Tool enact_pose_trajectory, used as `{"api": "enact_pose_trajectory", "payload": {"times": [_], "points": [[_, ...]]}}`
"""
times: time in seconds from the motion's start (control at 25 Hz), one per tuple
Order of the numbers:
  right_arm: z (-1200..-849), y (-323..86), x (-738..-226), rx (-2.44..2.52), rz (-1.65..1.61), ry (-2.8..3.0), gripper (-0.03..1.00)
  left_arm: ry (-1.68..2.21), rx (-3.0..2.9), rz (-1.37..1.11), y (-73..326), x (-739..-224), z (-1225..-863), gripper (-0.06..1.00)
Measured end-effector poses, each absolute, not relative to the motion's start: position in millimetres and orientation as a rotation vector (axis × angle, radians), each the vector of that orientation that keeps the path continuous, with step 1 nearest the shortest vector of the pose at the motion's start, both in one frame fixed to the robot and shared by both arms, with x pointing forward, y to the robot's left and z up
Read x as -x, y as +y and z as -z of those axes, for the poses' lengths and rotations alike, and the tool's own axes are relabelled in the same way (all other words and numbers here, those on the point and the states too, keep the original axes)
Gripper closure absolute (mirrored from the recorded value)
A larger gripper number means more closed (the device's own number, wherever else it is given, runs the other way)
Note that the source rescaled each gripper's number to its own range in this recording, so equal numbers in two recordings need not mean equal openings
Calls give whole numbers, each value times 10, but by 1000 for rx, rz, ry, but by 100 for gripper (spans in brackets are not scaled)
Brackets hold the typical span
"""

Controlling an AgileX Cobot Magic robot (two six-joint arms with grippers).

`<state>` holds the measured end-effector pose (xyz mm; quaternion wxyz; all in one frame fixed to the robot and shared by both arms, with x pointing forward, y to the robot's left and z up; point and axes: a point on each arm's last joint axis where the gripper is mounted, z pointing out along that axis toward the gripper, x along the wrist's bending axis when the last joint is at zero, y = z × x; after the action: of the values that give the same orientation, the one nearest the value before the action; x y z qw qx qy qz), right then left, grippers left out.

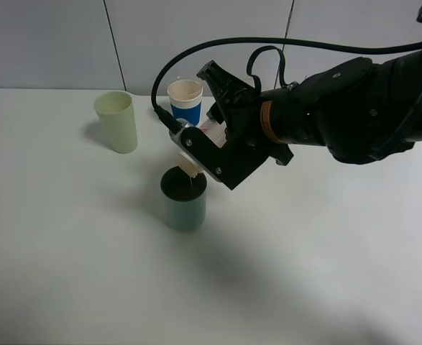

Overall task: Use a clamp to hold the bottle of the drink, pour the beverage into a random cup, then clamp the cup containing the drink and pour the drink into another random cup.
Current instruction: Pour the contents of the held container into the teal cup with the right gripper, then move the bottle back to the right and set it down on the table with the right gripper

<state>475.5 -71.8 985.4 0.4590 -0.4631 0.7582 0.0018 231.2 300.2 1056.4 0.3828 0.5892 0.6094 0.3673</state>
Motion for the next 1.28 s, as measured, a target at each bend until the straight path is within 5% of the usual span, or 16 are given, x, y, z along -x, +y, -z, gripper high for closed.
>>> {"api": "enact_pose_trajectory", "payload": {"times": [0.64,1.28], "points": [[-9854,-718,-4755,1057,-56,1916,93,1554,-1503,-937,3002,-2312,-10564,-6],[-9860,-734,-4769,258,-459,2202,93,1554,-1503,-937,3002,-2312,-10564,-6]]}}
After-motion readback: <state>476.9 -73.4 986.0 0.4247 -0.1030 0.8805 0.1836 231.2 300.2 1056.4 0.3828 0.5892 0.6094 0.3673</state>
